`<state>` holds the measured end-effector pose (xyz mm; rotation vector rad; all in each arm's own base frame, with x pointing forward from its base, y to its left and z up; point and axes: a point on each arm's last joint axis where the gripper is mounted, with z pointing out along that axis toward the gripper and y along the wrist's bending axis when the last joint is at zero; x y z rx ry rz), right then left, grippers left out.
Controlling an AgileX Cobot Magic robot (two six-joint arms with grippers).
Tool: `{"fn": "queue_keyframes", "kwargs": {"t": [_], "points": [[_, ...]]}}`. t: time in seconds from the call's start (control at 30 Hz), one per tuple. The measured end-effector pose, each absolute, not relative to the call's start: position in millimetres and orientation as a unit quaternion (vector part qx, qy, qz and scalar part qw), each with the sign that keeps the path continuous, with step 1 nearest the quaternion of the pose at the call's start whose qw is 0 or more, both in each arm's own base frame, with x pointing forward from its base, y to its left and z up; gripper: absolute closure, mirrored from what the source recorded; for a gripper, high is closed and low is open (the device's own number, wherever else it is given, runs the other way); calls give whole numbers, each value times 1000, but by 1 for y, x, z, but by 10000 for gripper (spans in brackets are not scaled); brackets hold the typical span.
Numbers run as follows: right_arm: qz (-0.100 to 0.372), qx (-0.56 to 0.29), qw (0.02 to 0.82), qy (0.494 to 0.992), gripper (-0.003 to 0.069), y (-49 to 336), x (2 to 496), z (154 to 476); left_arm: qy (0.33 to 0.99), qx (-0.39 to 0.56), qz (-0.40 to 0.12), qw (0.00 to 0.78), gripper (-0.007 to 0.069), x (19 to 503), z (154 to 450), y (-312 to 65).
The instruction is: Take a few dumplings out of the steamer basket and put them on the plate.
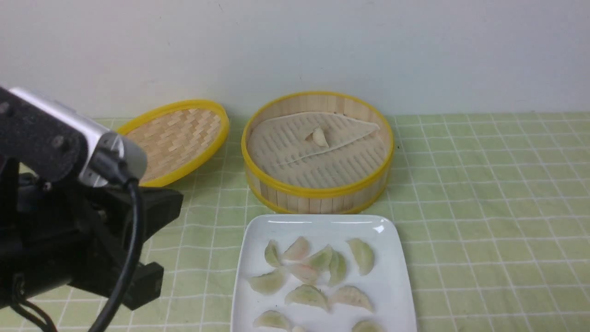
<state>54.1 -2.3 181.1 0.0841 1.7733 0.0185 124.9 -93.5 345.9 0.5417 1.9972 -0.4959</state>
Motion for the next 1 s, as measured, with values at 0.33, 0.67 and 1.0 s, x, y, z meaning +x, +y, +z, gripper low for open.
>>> {"fn": "queue_keyframes", "kwargs": {"t": [0.33,0.67,1.0], "points": [[8,37,631,775,675,-2,54,181,794,231,-184,532,631,102,359,-72],[8,37,631,775,675,-2,54,181,766,171,-149,602,631,66,319,-32],[8,37,631,775,675,-2,54,181,777,37,-26,628,631,56,189,-5]]}}
